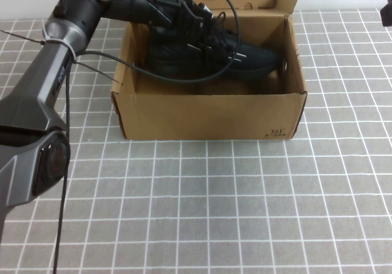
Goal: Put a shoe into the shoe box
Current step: Adjust the shoe
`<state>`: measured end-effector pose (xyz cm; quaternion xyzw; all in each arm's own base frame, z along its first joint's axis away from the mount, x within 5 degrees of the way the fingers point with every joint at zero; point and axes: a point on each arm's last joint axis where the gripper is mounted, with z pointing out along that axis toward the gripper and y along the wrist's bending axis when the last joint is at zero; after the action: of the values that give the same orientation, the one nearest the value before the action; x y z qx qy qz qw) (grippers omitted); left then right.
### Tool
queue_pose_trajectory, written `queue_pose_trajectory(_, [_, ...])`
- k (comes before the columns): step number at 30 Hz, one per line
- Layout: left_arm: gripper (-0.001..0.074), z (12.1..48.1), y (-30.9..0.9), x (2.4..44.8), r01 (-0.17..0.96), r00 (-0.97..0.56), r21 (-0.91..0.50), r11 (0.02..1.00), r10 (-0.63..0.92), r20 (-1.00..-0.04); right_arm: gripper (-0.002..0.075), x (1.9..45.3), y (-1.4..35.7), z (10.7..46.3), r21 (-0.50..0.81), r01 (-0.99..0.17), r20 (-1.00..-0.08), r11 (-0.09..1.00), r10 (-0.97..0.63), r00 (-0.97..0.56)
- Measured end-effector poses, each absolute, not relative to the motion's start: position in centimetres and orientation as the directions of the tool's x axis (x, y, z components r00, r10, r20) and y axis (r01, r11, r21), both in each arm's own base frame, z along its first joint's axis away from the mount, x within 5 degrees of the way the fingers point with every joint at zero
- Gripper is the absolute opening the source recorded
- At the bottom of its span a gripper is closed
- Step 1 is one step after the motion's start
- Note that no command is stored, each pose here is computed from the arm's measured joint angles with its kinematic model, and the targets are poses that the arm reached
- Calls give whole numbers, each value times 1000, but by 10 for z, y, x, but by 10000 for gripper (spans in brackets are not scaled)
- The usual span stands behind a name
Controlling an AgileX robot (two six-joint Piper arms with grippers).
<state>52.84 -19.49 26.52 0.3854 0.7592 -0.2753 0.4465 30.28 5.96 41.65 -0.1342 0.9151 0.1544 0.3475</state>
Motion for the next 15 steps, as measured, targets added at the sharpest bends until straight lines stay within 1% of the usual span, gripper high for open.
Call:
queue_pose_trajectory(8, [2,244,-205,530,836,-333,-107,538,343,-878,-16,314,61,404,200,-346,-647,917,-142,-749])
queue_pose_trajectory(10, [14,240,-206,529,841,-344,-118,528,353,-870,-16,314,61,403,201,-346,-644,917,-143,-752])
queue_pose_trajectory(12, [59,237,-206,528,846,-350,-126,517,362,-864,-16,314,61,403,199,-346,-643,917,-144,-753])
queue_pose_trajectory(14, [145,237,-206,527,850,-353,-131,510,368,-860,-16,314,61,403,199,-346,-643,917,-144,-753])
queue_pose_trajectory(15, [207,237,-206,527,851,-354,-133,508,368,-860,-16,314,61,403,199,-346,-643,917,-144,-753])
